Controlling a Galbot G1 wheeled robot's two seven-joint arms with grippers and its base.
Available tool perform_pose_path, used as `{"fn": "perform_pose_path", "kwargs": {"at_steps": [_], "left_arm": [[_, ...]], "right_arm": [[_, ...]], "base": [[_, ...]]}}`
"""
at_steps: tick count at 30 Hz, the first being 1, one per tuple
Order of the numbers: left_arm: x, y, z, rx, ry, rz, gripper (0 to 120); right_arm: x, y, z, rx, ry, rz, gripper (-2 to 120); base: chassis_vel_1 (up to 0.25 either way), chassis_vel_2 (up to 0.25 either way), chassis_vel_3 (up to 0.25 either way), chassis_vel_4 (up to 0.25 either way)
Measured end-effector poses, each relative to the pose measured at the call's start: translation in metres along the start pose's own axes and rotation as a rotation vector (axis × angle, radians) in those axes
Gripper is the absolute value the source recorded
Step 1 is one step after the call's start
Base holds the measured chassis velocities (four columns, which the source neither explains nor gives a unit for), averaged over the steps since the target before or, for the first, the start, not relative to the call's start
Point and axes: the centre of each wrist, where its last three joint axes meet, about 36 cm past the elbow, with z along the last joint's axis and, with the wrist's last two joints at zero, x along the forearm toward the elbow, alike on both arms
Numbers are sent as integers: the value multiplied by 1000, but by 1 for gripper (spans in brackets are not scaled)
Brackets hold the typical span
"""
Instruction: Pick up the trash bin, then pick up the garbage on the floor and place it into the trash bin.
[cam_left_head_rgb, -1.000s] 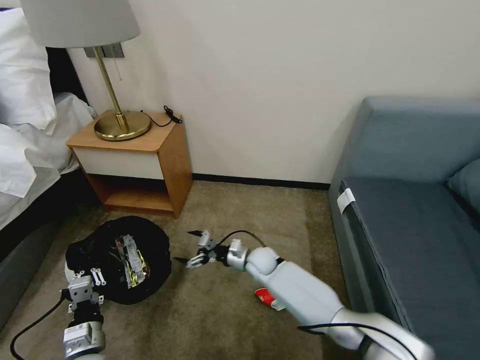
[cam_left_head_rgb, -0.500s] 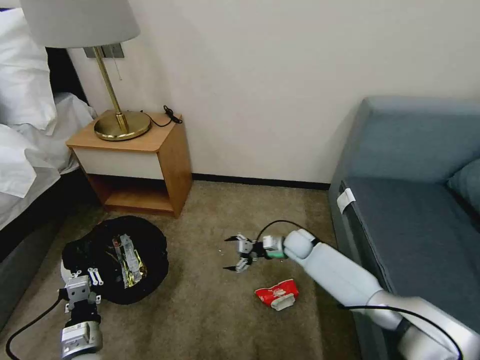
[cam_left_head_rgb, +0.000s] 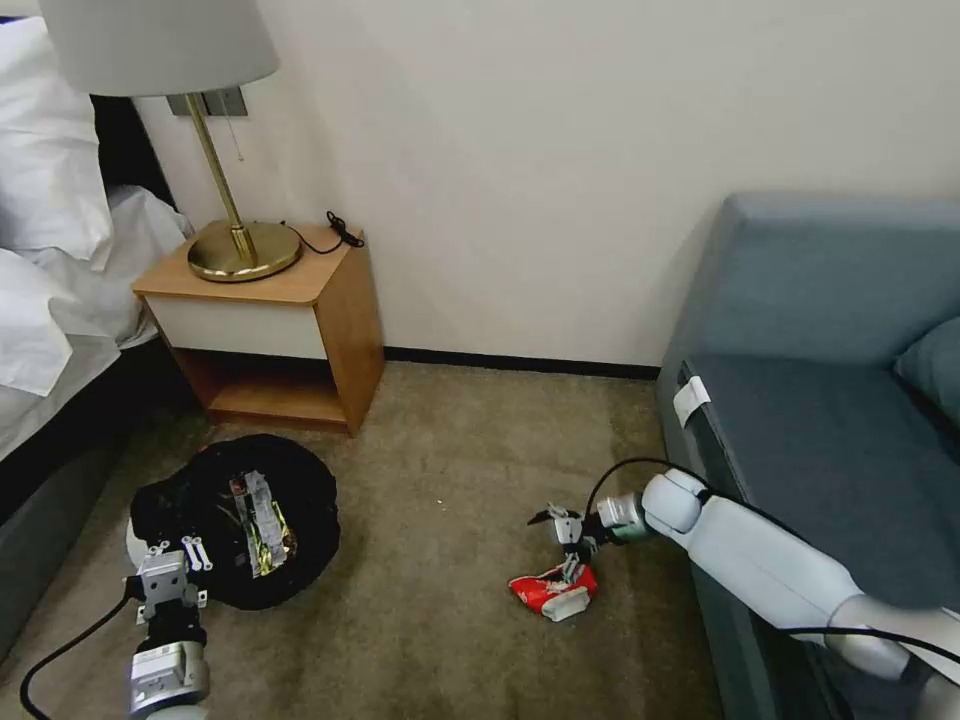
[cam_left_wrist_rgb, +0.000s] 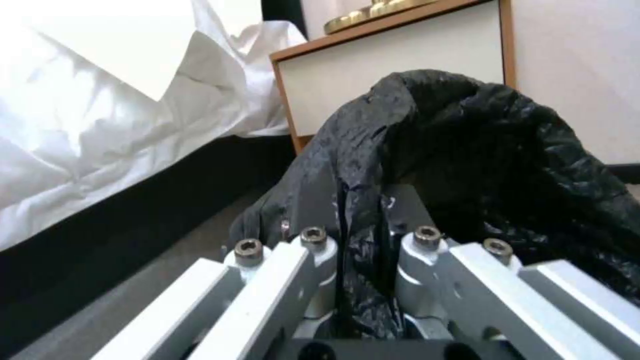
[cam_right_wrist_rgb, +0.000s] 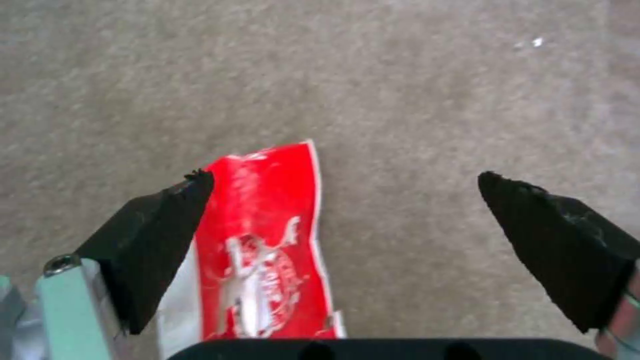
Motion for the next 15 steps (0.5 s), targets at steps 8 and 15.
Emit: {"fn": "perform_pose_path", "kwargs": {"at_steps": [8, 15], "left_arm": [[1, 0, 2, -2, 4, 2, 6], [4, -6, 3, 4, 11, 9, 6]], "right_arm": [[-1, 10, 7, -4, 19, -53, 100], [-3, 20, 25, -12, 52, -67, 100]], "base": [[0, 0, 0, 0], [0, 0, 0, 0]]}}
